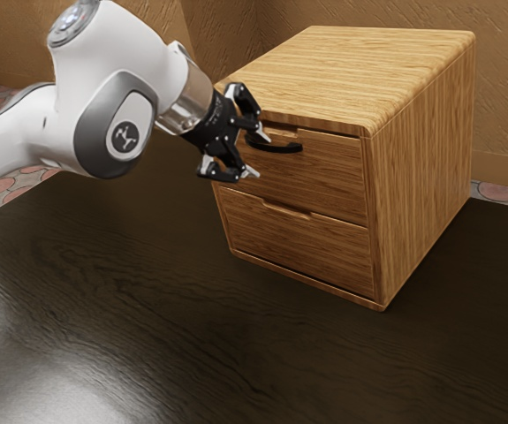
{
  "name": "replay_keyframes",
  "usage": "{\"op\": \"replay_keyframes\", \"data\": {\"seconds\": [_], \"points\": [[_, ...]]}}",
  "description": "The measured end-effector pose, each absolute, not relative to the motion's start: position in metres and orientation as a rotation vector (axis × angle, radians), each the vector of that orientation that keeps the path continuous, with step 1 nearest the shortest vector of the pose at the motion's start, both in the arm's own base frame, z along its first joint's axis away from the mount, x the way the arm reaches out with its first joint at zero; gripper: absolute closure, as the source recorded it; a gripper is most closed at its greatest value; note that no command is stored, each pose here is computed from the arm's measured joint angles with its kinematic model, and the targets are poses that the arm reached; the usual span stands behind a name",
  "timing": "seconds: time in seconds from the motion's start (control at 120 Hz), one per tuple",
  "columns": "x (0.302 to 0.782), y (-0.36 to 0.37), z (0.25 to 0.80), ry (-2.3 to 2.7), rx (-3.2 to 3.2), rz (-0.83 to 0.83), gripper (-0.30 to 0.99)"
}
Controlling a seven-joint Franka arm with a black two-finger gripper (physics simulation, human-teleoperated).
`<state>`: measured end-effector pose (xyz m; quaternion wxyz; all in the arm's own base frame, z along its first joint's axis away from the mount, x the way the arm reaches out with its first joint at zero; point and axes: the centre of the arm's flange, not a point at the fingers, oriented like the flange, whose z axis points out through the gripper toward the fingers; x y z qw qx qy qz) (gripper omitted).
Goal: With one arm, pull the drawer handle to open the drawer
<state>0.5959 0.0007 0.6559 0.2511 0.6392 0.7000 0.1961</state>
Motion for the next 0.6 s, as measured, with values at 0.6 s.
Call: {"op": "replay_keyframes", "data": {"seconds": [0.6], "points": [[0.6001, 0.0014, 0.6483, 1.896, 1.775, 0.536, 0.42]]}}
